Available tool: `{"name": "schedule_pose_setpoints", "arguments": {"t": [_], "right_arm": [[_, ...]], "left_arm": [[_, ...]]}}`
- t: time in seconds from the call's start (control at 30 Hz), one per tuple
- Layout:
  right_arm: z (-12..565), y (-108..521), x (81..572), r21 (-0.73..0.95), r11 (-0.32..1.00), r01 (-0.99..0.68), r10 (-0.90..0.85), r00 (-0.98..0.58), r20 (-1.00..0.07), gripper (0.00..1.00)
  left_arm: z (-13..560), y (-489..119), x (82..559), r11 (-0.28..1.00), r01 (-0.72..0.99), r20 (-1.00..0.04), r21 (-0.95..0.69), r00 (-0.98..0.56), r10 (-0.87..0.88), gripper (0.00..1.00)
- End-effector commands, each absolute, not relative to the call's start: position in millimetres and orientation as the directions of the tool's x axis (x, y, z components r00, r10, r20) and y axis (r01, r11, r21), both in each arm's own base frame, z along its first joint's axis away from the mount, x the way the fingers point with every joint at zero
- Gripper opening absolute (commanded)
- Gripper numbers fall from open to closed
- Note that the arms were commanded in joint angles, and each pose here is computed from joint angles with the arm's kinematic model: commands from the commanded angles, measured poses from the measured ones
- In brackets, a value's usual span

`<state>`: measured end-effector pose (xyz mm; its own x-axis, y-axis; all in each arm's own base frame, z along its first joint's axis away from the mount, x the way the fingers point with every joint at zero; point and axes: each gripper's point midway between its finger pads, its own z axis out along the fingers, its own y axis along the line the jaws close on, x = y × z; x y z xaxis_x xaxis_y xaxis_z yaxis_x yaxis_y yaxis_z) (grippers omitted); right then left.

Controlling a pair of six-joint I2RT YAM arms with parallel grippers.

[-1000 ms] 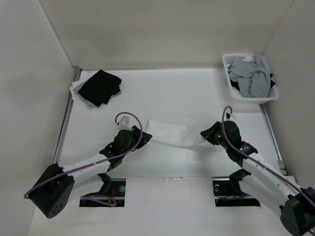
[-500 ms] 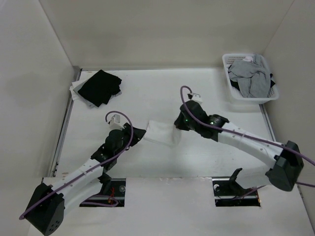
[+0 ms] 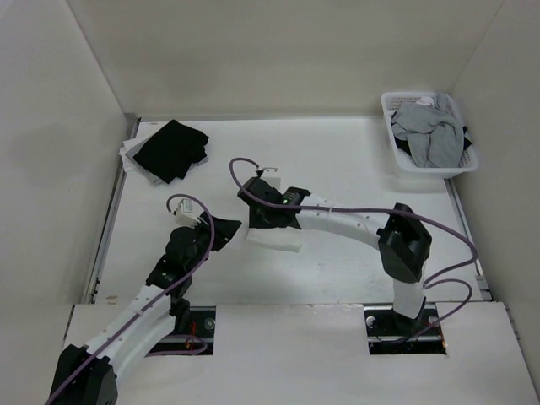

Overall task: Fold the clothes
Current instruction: Fold the tank top

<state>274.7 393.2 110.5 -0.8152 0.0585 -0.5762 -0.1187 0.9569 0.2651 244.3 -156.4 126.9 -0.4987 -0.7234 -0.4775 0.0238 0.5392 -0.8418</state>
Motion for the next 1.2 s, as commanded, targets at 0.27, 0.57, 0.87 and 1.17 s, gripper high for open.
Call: {"name": "schedule_pose_setpoints", "arguments": {"t": [0.27, 0.57, 0.87, 1.17], "right_arm": [[160.2, 368.1, 288.1, 0.503, 0.833, -0.232, 0.183, -0.742, -0.645, 0.04], [127.2, 405.3, 328.5, 0.68, 0.675, -0.287, 0.234, -0.791, -0.566, 0.03], [88.2, 407.2, 366.0, 0.775, 0.607, -0.179, 0.355, -0.811, -0.465, 0.04], [78.2, 410.3, 390.2, 0.803, 0.577, -0.147, 0.398, -0.808, -0.434, 0.04]], "left_arm": [[157.2, -210.1, 260.6, 0.577, 0.174, -0.572, -0.798, -0.519, -0.635, 0.31], [82.1, -224.6, 291.3, 0.667, 0.029, -0.556, -0.744, -0.581, -0.595, 0.26], [36.7, -199.3, 273.9, 0.702, -0.071, -0.521, -0.709, -0.617, -0.59, 0.26], [67.0, -200.1, 258.9, 0.654, -0.028, -0.514, -0.756, -0.595, -0.619, 0.28]]}}
